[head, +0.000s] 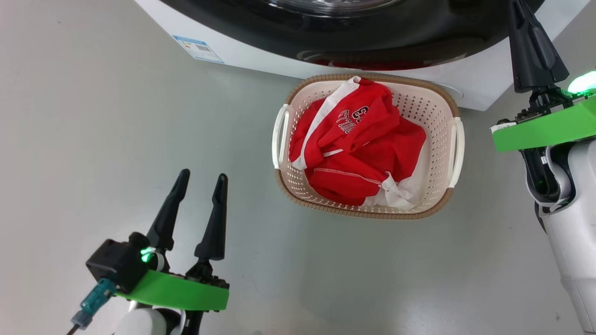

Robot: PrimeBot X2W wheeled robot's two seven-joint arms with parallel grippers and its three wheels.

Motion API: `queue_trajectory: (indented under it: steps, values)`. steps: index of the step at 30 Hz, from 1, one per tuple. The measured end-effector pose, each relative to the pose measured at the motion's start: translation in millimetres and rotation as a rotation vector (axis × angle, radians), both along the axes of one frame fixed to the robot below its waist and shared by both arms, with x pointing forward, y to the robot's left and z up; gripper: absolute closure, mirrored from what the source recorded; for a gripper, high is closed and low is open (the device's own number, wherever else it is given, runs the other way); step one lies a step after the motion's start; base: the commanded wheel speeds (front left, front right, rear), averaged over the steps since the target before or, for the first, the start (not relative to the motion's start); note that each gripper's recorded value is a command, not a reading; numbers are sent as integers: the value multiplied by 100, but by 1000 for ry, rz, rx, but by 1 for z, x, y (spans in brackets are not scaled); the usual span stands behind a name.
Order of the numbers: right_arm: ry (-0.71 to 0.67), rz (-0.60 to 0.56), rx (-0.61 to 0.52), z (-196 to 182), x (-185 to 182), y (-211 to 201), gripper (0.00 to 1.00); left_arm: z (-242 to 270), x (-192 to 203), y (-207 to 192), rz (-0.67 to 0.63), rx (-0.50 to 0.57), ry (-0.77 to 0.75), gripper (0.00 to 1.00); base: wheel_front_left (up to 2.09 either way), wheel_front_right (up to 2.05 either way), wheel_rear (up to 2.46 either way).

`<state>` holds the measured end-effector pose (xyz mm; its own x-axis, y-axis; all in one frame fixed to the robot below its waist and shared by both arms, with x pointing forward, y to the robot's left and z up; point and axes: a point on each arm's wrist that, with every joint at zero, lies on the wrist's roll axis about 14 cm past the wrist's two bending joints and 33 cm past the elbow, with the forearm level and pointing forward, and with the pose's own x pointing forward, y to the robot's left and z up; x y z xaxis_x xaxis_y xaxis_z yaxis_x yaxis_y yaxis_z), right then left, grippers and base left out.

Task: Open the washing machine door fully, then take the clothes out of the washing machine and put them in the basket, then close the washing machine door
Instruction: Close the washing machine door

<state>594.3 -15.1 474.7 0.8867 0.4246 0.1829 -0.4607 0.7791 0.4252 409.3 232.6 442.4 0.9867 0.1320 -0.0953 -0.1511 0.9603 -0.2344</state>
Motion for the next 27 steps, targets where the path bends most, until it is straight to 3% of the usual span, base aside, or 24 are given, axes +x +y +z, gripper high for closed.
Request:
queue_trajectory:
  steps: [14, 21, 24, 25, 26, 27]
  values:
    - [-19, -2, 10, 8, 2, 0, 100, 3, 7, -3, -12, -2, -14, 0, 0, 0, 0]
    - [-17, 44, -25, 13, -22, 9, 100, 13, 2, -1, -2, -6, -39, 0, 0, 0, 0]
    - [-1, 49, -33, 10, -31, 8, 87, 17, 1, 1, 3, -6, -48, 0, 0, 0, 0]
    - [5, 48, -35, 9, -35, 7, 78, 18, 1, 2, 4, -2, -51, 0, 0, 0, 0]
    - [9, 47, -37, 9, -38, 6, 62, 19, 0, 2, 5, 1, -54, 0, 0, 0, 0]
    - [12, 45, -38, 9, -42, 5, 55, 20, -1, 2, 4, 1, -56, 0, 0, 0, 0]
